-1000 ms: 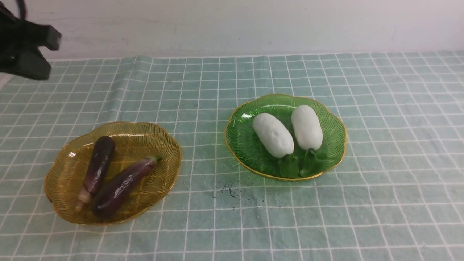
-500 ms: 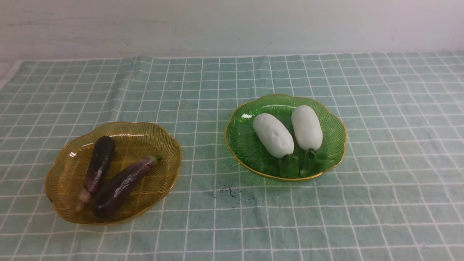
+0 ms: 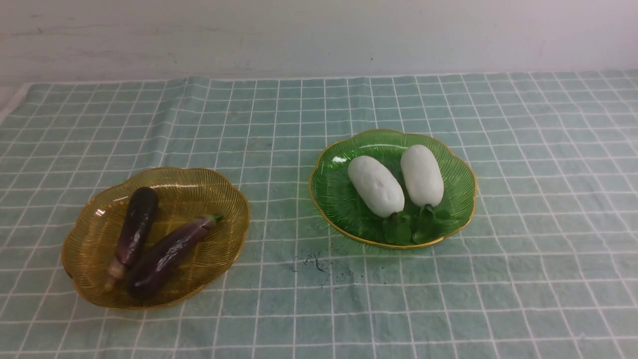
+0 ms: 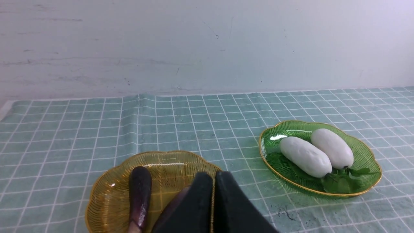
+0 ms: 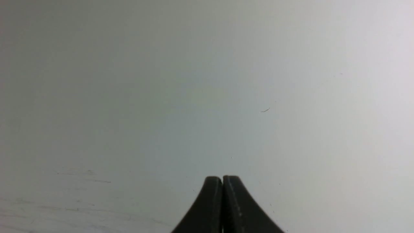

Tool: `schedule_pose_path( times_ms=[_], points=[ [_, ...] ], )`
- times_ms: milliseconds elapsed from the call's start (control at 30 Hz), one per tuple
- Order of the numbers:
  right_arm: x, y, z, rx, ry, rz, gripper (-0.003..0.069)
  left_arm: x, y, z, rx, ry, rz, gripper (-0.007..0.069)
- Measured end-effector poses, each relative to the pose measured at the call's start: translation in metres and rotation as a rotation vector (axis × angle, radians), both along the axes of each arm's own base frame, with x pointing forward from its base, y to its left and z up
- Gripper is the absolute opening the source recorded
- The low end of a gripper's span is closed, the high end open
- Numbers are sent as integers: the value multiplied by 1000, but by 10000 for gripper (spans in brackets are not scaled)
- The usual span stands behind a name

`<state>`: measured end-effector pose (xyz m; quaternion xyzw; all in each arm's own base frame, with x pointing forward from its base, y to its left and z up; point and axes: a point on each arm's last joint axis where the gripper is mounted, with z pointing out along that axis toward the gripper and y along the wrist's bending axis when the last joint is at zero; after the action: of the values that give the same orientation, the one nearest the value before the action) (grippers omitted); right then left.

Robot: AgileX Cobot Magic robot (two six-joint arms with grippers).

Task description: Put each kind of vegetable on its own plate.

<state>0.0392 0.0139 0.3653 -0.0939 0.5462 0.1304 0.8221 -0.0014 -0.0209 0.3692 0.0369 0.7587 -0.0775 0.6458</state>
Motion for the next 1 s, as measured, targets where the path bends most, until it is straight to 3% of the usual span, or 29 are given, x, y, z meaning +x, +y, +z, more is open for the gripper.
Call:
schedule_pose_path(
  times_ms=[667,833,1000],
  points=[
    [0,0,0,-1,0,-1,-15,7,3,-6,42,-24,19,-8],
    [0,0,0,-1,0,-1,-15,24,7,-27,60,-20,46,-8],
    [0,0,0,-1,0,-1,-15,47,16,-84,138,18,113,-8]
  ],
)
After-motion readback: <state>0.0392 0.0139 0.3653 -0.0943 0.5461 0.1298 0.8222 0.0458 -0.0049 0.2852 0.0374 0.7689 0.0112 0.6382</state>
